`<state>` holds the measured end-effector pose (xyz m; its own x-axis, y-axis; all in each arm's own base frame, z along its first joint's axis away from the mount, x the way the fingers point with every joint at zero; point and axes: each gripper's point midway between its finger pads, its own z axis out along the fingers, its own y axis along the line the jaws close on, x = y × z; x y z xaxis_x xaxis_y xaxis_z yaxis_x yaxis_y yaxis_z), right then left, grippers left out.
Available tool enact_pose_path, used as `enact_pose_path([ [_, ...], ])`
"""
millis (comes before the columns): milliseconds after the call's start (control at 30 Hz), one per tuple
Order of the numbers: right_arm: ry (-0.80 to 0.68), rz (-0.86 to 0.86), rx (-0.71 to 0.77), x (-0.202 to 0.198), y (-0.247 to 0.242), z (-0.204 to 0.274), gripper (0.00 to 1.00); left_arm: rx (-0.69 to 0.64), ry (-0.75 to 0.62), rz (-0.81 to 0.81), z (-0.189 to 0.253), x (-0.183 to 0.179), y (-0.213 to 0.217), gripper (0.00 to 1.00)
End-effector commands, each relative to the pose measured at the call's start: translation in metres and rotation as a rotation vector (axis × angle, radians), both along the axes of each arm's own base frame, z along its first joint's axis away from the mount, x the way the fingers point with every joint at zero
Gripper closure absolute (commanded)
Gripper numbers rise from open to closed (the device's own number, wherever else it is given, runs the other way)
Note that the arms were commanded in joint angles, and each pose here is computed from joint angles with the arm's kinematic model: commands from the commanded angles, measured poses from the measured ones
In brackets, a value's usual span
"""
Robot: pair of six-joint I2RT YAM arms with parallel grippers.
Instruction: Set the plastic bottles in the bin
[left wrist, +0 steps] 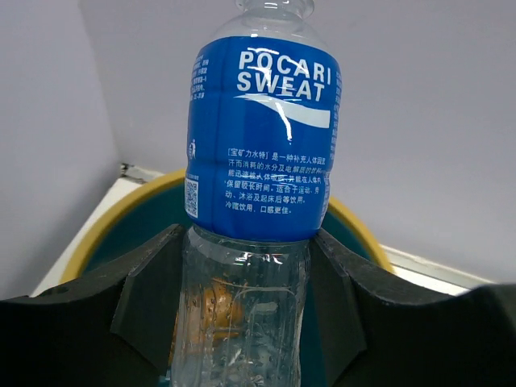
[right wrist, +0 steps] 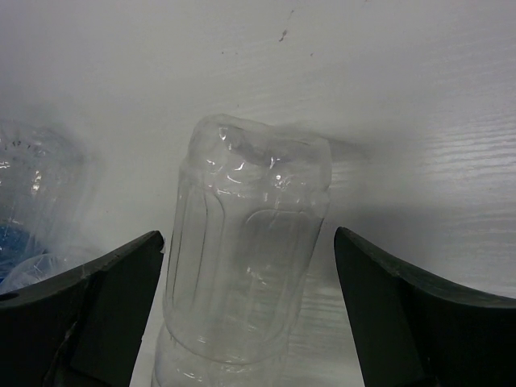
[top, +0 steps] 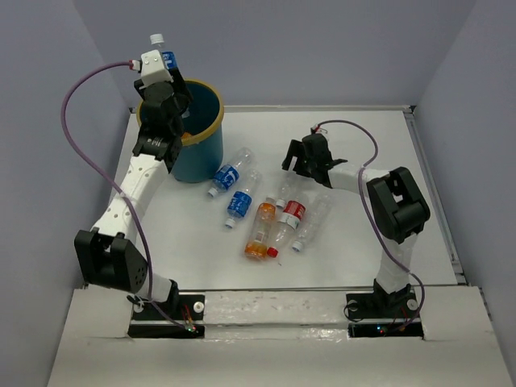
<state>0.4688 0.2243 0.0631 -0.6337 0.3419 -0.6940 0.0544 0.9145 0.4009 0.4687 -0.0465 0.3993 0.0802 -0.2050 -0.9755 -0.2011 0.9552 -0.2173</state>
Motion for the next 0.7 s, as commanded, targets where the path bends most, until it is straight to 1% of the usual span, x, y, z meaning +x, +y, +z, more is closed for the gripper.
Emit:
enact_pose_path([
  [0, -0.041, -0.012, 0.041, 0.014, 0.006, 0.018, 0.11, -0.007, -0.216, 0.058, 0.063, 0.001, 0.026, 0.60],
  [67, -0.041, -0.019, 0.046, 0.015, 0.007, 0.017, 0.12, 0.016, -0.200, 0.070, 0.052, 0.011, 0.027, 0.60],
  [100, -0.040, -0.022, 0.046, 0.015, 0.007, 0.016, 0.17, 0.022, -0.186, 0.067, 0.043, 0.014, 0.027, 0.58],
  [133, -0.043, -0.024, 0.048, 0.016, 0.007, 0.017, 0.19, 0.023, -0.184, 0.064, 0.038, 0.016, 0.026, 0.53],
  [167, -0.042, -0.028, 0.051, 0.017, 0.007, 0.016, 0.21, 0.024, -0.176, 0.061, 0.033, 0.017, 0.025, 0.34],
  [233, -0.052, -0.034, 0.056, 0.018, 0.007, 0.019, 0.29, 0.020, -0.157, 0.059, 0.019, 0.017, 0.025, 0.15],
  [267, -0.057, -0.040, 0.062, 0.018, 0.006, 0.021, 0.33, 0.015, -0.159, 0.057, 0.018, 0.016, 0.024, 0.04],
  [300, -0.066, -0.043, 0.066, 0.019, 0.006, 0.024, 0.37, 0.011, -0.156, 0.056, 0.015, 0.015, 0.024, 0.01],
  [400, -0.103, -0.065, 0.082, 0.020, 0.003, 0.038, 0.43, -0.023, -0.181, 0.029, 0.028, 0.004, 0.021, 0.01],
  [433, -0.115, -0.070, 0.086, 0.021, 0.002, 0.042, 0.44, -0.033, -0.170, 0.020, 0.028, 0.001, 0.020, 0.01],
  [500, -0.148, -0.089, 0.091, 0.020, -0.002, 0.056, 0.44, -0.077, -0.201, -0.021, 0.044, -0.011, 0.015, 0.01],
  [533, -0.179, -0.092, 0.103, 0.022, -0.002, 0.066, 0.44, -0.086, -0.193, -0.039, 0.046, -0.015, 0.012, 0.01],
  [567, -0.215, -0.096, 0.111, 0.021, -0.005, 0.082, 0.45, -0.093, -0.209, -0.091, 0.054, -0.024, 0.005, 0.01],
  [667, -0.303, -0.092, 0.132, 0.021, -0.007, 0.118, 0.45, -0.125, -0.178, -0.207, 0.056, -0.042, -0.015, 0.01],
])
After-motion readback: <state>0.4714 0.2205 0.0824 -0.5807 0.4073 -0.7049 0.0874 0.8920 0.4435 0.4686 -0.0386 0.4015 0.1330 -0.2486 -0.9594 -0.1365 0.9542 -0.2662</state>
